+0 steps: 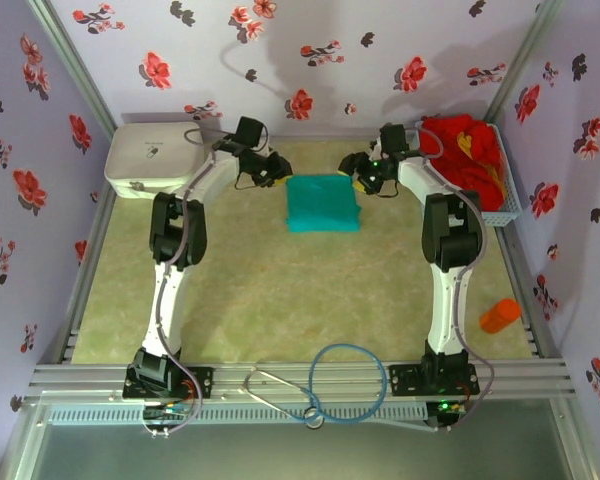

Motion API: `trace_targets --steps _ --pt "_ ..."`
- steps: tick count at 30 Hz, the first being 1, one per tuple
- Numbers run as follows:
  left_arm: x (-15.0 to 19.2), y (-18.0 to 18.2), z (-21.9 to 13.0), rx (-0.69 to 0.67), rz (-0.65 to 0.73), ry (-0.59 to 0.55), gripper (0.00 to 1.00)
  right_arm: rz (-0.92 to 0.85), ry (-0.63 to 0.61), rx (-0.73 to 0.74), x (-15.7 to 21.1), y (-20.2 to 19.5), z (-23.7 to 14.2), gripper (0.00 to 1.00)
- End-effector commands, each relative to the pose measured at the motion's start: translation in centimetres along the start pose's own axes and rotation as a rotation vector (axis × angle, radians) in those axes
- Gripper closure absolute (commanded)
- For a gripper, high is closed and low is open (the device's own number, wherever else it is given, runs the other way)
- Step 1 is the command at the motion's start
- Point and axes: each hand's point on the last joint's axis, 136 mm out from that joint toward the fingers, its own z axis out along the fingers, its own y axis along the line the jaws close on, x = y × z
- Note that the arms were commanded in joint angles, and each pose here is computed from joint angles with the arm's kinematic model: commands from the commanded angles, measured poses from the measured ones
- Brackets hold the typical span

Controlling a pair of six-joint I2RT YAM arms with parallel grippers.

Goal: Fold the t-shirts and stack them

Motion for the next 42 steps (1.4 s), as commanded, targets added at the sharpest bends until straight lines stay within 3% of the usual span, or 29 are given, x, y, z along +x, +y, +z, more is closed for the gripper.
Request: trace_targets --steps 1,7,12,14,22,32,42 --pt "-1.5 -1.2 -2.8 -0.019 0.071 -0.055 0.72 -0.036 -0.036 -0.055 -1.0 1.8 -1.2 0.26" --pt "0.3 -3.1 -6.4 -0.040 0.104 -0.094 0.69 -0.032 -0.062 -0.103 0.5 3.6 -4.1 0.21" --pt "3.3 -5.2 -7.3 -0.003 0.118 -0.117 0.69 0.034 -0.053 -0.183 2.5 5.2 -6.2 0.16" --pt "4.7 -6.1 -7.0 0.035 0.105 -0.118 0.68 0.060 -0.053 -0.217 3.4 5.9 -6.8 0.12" --pt "8.3 -9.8 -4.0 0.248 0.006 -0.129 0.66 0.174 -0.065 -0.349 5.7 7.7 -6.3 0.10" --pt "11.8 -9.9 1.5 0.282 -0.077 -0.087 0.67 0.329 -0.095 -0.426 6.6 6.1 -3.5 0.10" --pt "13.1 -7.6 4.1 0.248 -0.125 -0.090 0.68 0.397 -0.092 -0.412 8.4 4.3 -1.6 0.10"
